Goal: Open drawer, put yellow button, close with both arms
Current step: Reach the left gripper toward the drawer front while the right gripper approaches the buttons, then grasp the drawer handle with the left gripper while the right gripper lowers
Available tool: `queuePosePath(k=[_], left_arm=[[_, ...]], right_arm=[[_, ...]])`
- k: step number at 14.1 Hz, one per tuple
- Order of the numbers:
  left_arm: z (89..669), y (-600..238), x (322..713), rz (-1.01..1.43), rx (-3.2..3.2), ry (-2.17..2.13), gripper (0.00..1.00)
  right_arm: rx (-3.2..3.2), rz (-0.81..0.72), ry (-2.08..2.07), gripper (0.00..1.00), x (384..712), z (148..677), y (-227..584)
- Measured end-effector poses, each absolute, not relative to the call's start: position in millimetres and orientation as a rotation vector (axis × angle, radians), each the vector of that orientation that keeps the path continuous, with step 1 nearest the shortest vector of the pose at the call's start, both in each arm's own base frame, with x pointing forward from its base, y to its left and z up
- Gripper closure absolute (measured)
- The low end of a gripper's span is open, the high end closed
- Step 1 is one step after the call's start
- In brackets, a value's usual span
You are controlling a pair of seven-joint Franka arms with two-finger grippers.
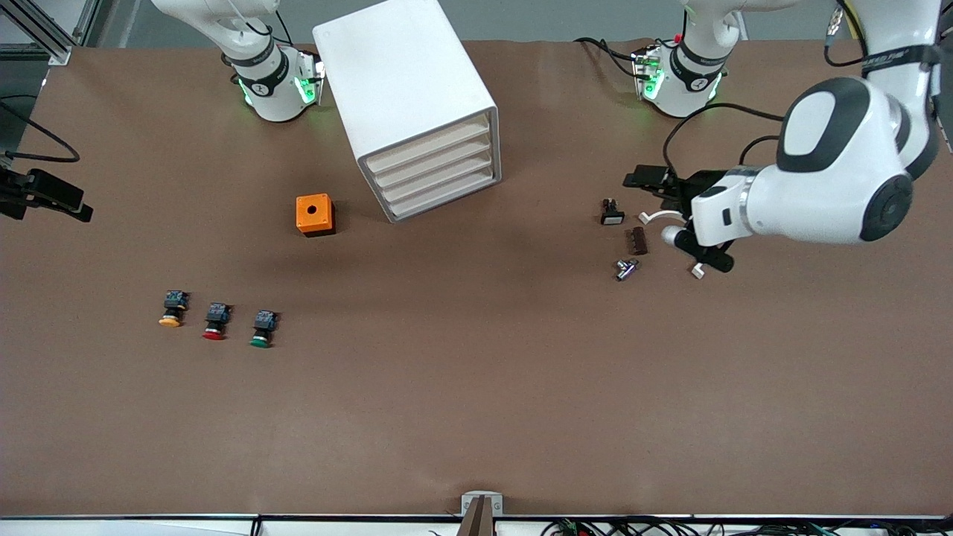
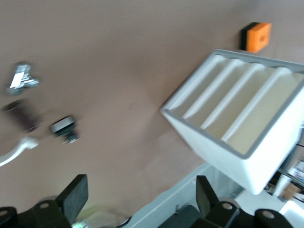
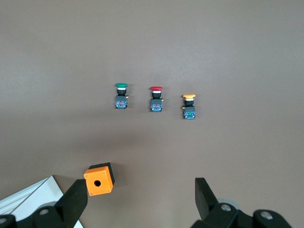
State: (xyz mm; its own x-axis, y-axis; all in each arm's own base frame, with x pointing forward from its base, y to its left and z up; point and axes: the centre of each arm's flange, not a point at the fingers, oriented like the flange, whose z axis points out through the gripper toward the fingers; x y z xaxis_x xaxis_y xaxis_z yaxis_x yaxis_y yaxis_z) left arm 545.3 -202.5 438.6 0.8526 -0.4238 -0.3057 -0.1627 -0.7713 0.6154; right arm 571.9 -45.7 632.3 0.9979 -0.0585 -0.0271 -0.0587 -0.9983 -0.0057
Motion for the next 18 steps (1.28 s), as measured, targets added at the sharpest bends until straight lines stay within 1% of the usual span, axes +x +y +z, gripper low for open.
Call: queuePosePath(k=[4,7,10,13,15,18], left_arm=[[395.2,-254.1,520.5,-0.582,2.225,-0.466,0.0],[371.0,-290.4,508.8,-0.549,2.097,-0.55,0.0],[340.6,-322.7,503.2,-0.54,2.016,-0.525,0.0],[314.5,-357.7,491.3,-0.552,1.957,-0.476,0.0],[301.7,-376.6,481.8,-0.566,1.909,-0.45,0.0],[290.5,-396.8,470.6,-0.577,1.854,-0.391,0.0]], right_arm=[[-3.153,0.064,0.109,0.0,574.8,625.3,-53.2],[-3.189,0.142,0.114,0.0,587.7,597.8,-58.1],[-3.205,0.21,0.122,0.0,598.8,571.8,-63.5],[-3.203,0.294,0.141,0.0,614.7,531.4,-72.6],[-3.206,0.28,0.169,0.0,625.9,507.2,-86.3],[-3.204,0.261,0.222,0.0,629.1,464.8,-114.5]])
